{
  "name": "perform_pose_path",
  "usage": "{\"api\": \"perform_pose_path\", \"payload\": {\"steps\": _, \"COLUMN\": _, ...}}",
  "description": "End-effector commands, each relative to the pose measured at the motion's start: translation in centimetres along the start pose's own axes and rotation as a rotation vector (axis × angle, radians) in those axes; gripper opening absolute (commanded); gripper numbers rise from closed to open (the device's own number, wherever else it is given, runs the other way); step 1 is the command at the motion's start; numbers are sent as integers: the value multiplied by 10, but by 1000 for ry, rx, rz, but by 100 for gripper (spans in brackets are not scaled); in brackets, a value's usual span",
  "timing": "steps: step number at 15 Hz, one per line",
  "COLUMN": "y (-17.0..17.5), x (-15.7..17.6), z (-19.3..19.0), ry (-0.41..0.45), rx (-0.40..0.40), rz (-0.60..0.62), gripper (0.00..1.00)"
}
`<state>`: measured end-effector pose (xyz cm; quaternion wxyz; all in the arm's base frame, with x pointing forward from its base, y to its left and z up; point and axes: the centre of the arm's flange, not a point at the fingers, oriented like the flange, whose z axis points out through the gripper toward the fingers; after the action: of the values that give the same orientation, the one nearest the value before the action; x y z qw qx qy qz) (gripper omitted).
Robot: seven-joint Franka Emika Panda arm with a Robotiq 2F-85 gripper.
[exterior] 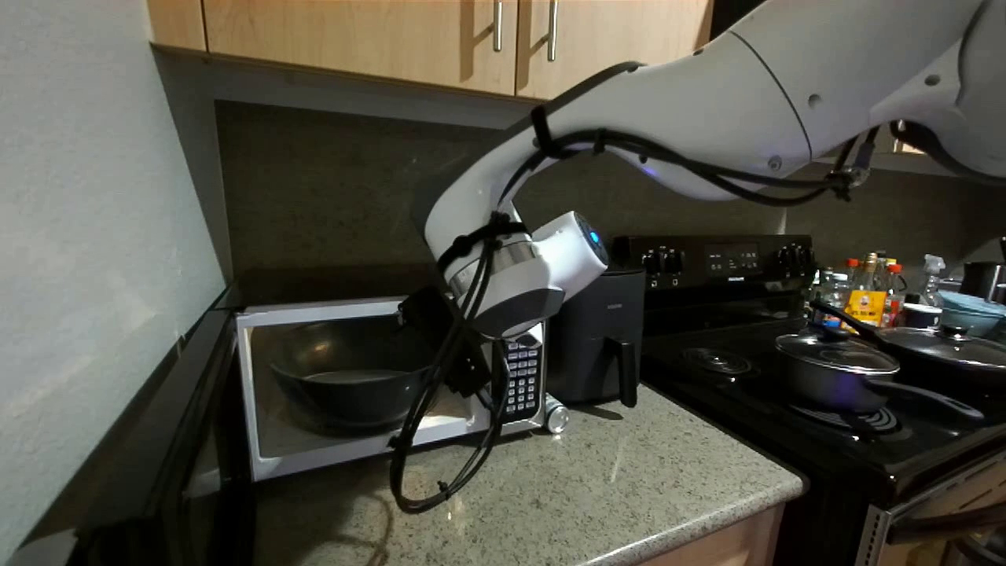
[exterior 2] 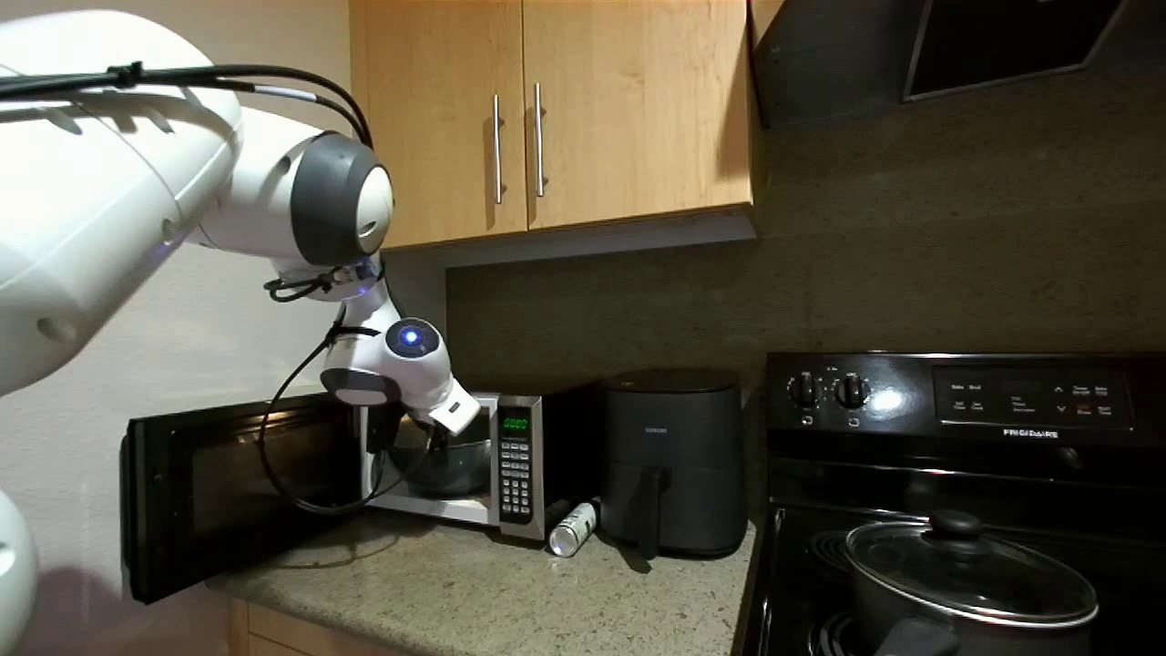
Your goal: Remove the bowl from the microwave.
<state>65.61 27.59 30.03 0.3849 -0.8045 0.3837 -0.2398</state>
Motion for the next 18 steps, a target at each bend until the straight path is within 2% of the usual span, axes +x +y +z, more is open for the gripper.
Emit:
{"api": "perform_pose_path", "payload": {"steps": 1, "y": 7, "x": -1, "z": 17, "ry": -11, "rx": 1, "rz": 11, "gripper": 100}}
{"api": "perform_pose_path", "payload": {"steps": 6, "y": 19, "x": -4, "z": 30, "ry": -44, "rx": -25, "rz": 29, "gripper": 100}}
{"api": "perform_pose_path", "payload": {"steps": 7, "y": 22, "x": -6, "z": 32, "ry": -54, "rx": -31, "rz": 30, "gripper": 96}}
{"api": "perform_pose_path", "payload": {"steps": 9, "y": 26, "x": -8, "z": 35, "ry": -70, "rx": -40, "rz": 29, "gripper": 75}}
{"api": "perform_pose_path", "payload": {"steps": 13, "y": 29, "x": -11, "z": 38, "ry": -100, "rx": -40, "rz": 29, "gripper": 48}}
{"api": "perform_pose_path", "payload": {"steps": 18, "y": 27, "x": -12, "z": 31, "ry": -95, "rx": -55, "rz": 37, "gripper": 16}}
